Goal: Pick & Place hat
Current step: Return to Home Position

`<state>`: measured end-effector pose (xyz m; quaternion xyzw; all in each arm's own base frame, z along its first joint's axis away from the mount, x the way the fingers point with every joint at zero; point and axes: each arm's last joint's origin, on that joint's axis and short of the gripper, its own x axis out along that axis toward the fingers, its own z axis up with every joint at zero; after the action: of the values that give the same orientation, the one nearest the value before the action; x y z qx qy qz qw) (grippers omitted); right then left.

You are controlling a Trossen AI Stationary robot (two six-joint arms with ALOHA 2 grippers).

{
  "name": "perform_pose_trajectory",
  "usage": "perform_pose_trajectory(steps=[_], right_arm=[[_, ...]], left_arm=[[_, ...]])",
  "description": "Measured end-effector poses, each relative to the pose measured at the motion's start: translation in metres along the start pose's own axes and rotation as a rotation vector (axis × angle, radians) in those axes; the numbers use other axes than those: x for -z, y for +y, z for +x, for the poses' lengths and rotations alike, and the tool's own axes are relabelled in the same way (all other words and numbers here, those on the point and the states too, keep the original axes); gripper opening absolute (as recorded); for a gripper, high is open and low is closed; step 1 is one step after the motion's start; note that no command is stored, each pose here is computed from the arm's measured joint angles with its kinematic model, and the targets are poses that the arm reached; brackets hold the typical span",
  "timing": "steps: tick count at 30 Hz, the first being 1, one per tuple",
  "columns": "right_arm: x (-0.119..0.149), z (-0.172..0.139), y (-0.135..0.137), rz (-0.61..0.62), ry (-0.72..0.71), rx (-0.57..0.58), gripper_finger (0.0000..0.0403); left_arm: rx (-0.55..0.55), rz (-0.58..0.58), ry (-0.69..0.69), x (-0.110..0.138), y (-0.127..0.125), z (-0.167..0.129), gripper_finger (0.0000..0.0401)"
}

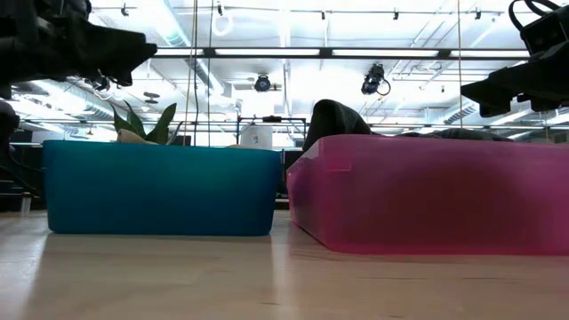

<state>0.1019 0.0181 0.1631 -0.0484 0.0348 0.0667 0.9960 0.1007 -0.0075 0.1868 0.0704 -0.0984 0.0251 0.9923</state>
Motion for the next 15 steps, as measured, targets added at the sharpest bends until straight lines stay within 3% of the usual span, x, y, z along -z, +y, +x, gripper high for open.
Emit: perform_pose_trajectory(steps=[9, 15], right_arm=[[0.0, 0.0, 0.0, 0.0, 0.0, 0.0, 0.0224], [0.0, 0.0, 0.0, 0.0, 0.0, 0.0, 0.0224]], left_arm=[[0.192, -0.006, 0.015, 0.004, -0.005, -0.007, 0.0165], [0.214, -0.025, 0.138, 0.016, -0.007, -0.008, 0.0165]])
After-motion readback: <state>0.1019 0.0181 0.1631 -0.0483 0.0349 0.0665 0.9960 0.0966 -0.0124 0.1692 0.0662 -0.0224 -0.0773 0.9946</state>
